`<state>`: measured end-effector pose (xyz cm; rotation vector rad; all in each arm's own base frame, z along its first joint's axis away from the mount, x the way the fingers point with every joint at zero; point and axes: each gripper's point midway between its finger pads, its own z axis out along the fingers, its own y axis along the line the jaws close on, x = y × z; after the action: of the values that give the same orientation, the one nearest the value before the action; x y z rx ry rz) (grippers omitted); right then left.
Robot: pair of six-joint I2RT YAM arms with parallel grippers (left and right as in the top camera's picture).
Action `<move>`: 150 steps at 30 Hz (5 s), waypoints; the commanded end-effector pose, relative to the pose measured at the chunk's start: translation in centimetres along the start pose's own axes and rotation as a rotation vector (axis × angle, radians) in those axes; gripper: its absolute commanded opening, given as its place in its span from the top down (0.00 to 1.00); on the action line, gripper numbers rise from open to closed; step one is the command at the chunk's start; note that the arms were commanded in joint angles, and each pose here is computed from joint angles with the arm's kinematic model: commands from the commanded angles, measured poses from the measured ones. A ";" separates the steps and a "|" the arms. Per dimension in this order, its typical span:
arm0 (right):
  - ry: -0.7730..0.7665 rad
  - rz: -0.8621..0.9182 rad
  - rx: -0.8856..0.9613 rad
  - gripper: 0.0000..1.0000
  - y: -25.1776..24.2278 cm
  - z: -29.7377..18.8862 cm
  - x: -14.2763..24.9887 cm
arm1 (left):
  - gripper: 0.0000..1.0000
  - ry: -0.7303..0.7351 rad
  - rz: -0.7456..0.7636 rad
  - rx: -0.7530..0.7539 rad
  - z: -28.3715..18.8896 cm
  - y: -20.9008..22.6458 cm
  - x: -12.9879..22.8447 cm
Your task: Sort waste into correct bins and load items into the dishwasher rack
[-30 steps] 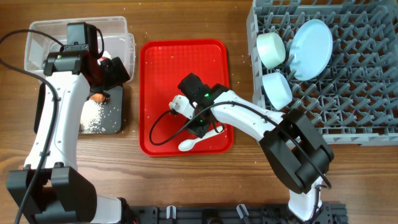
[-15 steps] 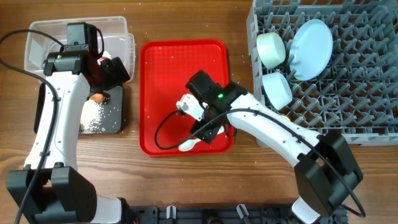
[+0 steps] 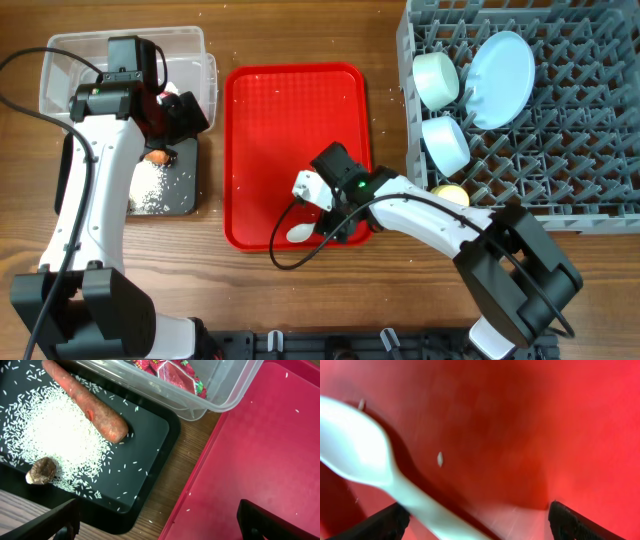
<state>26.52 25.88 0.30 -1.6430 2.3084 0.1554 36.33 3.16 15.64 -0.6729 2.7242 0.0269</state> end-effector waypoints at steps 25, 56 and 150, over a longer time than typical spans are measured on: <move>0.044 0.314 -0.081 0.96 1.7 -0.4 1.0 | 0.00 -0.012 -0.010 -0.006 -0.4 0.3 -0.1; 0.173 1.135 0.550 0.94 -17.9 -16.8 22.0 | 0.00 -0.012 -0.010 -0.006 -0.4 0.3 -0.1; -1.076 0.723 0.734 0.00 -5.9 -22.1 14.5 | 0.00 -0.012 -0.010 -0.006 -0.4 0.3 -0.1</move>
<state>23.79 4.71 17.26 -0.1542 1.6405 0.2245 36.32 3.16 15.62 -0.6729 2.7245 0.0270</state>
